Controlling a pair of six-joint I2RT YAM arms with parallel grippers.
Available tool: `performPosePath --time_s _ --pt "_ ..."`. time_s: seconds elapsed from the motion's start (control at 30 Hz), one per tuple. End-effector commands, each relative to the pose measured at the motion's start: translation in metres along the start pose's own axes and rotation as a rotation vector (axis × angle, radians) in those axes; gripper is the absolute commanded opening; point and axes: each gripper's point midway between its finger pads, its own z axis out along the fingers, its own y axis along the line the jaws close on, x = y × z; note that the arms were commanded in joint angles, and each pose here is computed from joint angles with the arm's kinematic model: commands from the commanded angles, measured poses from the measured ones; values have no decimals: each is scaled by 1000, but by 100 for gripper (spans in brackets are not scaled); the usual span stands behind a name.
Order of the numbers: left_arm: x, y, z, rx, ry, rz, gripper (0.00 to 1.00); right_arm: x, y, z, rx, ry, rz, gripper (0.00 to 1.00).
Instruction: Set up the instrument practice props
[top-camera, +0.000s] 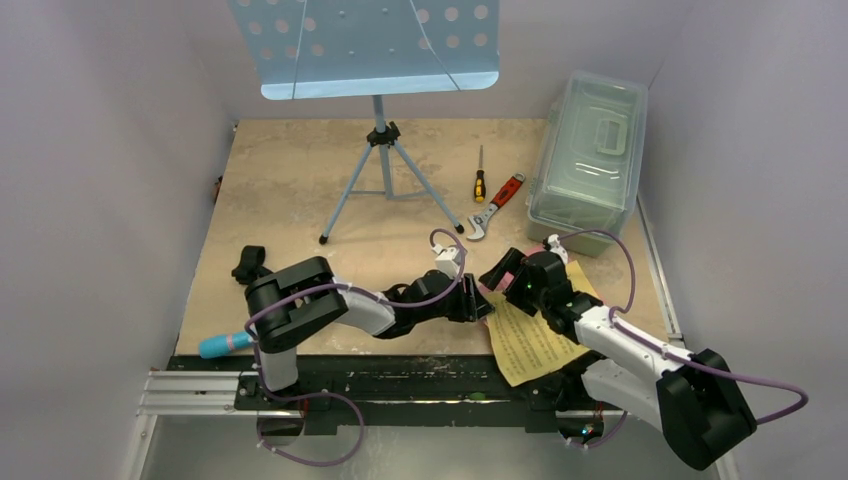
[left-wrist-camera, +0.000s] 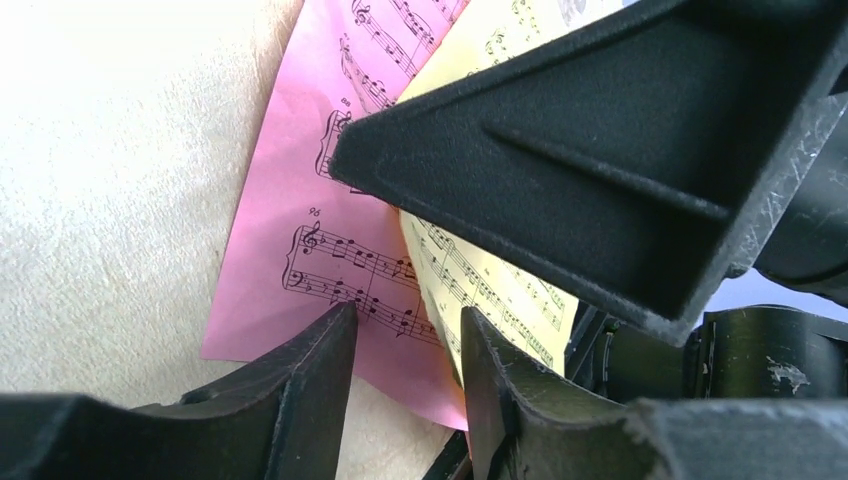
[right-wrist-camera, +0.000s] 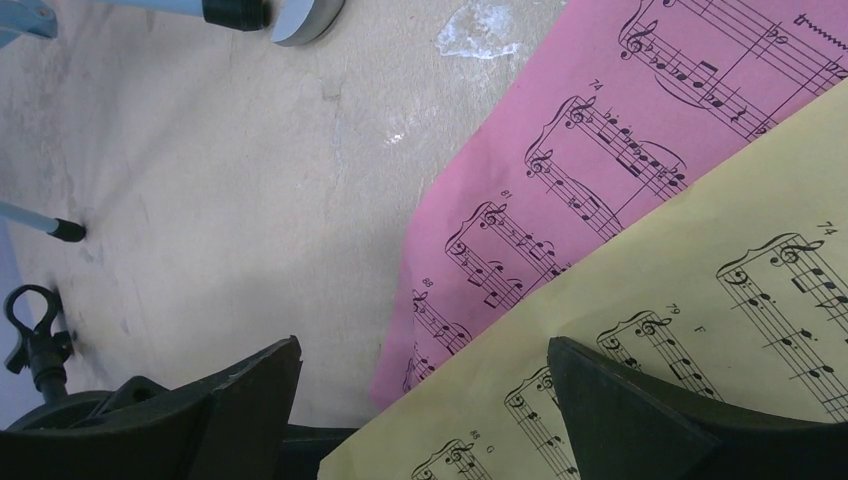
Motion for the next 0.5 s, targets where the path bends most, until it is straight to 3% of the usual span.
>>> performPosePath --time_s 0.0,0.3,0.47 --pt "-18 -16 4 29 -35 28 38 4 -11 -2 47 18 -23 98" --pt "-29 -19 -2 7 -75 87 19 10 -11 2 40 45 -25 98" --pt "-30 -19 -4 -12 -75 110 30 9 -12 1 42 44 -31 98"
